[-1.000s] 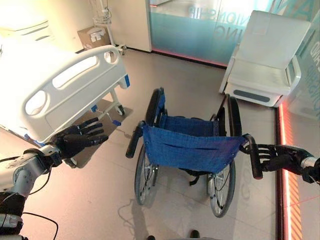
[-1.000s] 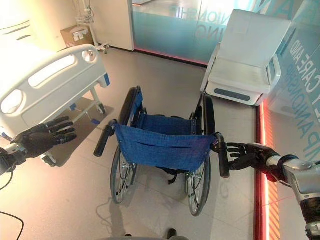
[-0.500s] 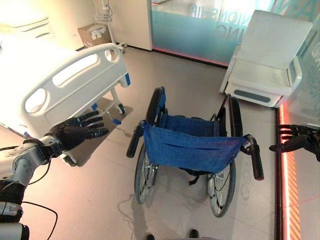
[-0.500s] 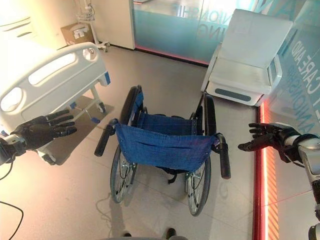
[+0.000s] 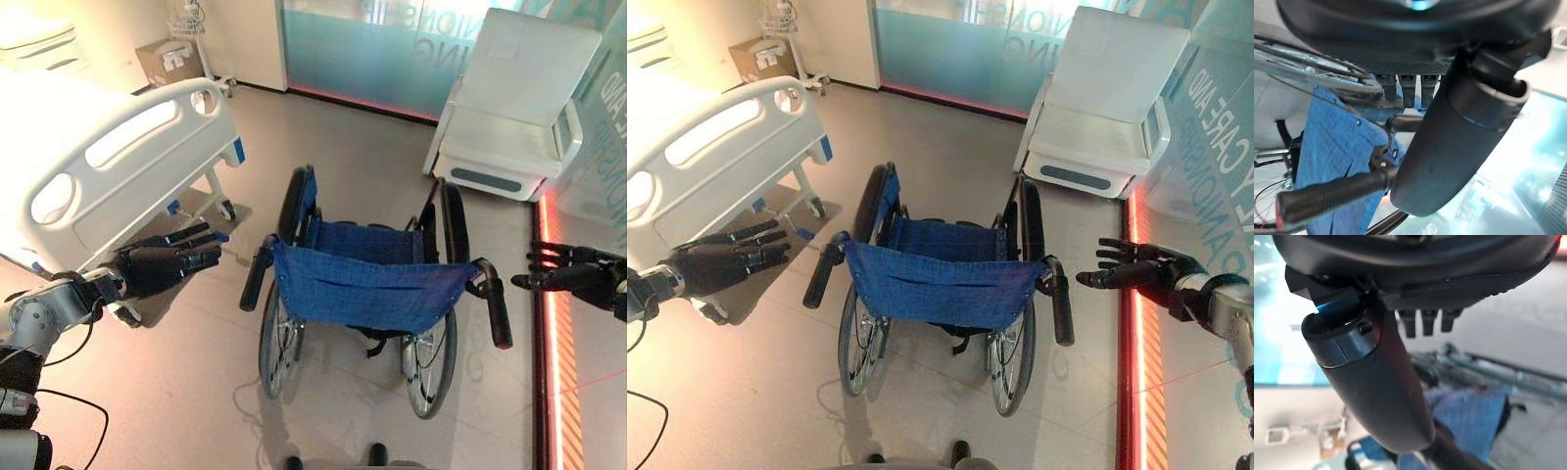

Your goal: Push the wheelchair next to the bed

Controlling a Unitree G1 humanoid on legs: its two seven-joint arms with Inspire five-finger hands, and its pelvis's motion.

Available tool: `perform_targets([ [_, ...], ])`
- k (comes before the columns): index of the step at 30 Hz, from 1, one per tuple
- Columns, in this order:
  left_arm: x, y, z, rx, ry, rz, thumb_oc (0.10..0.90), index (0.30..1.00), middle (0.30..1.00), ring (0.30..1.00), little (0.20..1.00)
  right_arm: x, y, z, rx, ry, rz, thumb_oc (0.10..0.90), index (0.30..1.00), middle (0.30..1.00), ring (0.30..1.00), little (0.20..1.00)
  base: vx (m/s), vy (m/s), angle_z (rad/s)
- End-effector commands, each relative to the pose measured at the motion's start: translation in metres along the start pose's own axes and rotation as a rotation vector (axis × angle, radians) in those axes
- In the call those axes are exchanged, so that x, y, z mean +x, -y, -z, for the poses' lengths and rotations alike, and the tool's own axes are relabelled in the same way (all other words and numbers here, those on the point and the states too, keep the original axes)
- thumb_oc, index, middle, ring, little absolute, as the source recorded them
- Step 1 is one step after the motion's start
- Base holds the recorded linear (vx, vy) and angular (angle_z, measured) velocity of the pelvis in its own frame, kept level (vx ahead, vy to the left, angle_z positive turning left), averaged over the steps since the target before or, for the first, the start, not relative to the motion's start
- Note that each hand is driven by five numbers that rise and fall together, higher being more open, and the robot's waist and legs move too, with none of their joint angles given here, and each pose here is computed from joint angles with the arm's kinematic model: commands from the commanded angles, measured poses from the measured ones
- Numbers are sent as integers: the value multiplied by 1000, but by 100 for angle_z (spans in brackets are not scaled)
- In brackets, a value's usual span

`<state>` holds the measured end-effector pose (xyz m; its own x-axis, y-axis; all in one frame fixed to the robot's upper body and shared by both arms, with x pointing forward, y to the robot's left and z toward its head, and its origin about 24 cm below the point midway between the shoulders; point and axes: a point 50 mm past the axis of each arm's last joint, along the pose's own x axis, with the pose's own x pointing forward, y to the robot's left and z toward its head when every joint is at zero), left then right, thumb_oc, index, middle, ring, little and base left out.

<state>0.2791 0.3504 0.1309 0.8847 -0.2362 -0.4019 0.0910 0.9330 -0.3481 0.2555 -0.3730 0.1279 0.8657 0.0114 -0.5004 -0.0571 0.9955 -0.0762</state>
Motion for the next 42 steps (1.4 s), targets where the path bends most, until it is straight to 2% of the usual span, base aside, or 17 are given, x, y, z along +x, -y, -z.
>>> perform_targets([
  [1,-3,34,-59,98,195,154,800,900,900,900,900,-9,-15,-49,27,213,-126,800,900,900,900,900,-38,8,-3],
  [13,-3,50,-50,177,128,184,800,900,900,900,900,1,-58,-26,151,85,-382,800,900,900,900,900,-38,1,-4],
  [19,-1,59,-43,206,95,196,800,900,900,900,900,5,-87,-24,293,65,-489,800,900,900,900,900,-11,-2,-1],
  [24,-1,62,-41,212,82,187,800,900,900,900,900,5,-97,-33,370,97,-487,800,900,900,900,900,0,0,0],
  [30,-6,61,-45,204,68,168,800,900,900,900,900,-4,-99,-58,469,233,-456,800,900,900,900,900,0,0,0],
  [42,-18,54,-55,205,98,134,800,900,900,900,900,-15,-80,-67,411,333,-340,800,900,900,900,900,0,0,0],
])
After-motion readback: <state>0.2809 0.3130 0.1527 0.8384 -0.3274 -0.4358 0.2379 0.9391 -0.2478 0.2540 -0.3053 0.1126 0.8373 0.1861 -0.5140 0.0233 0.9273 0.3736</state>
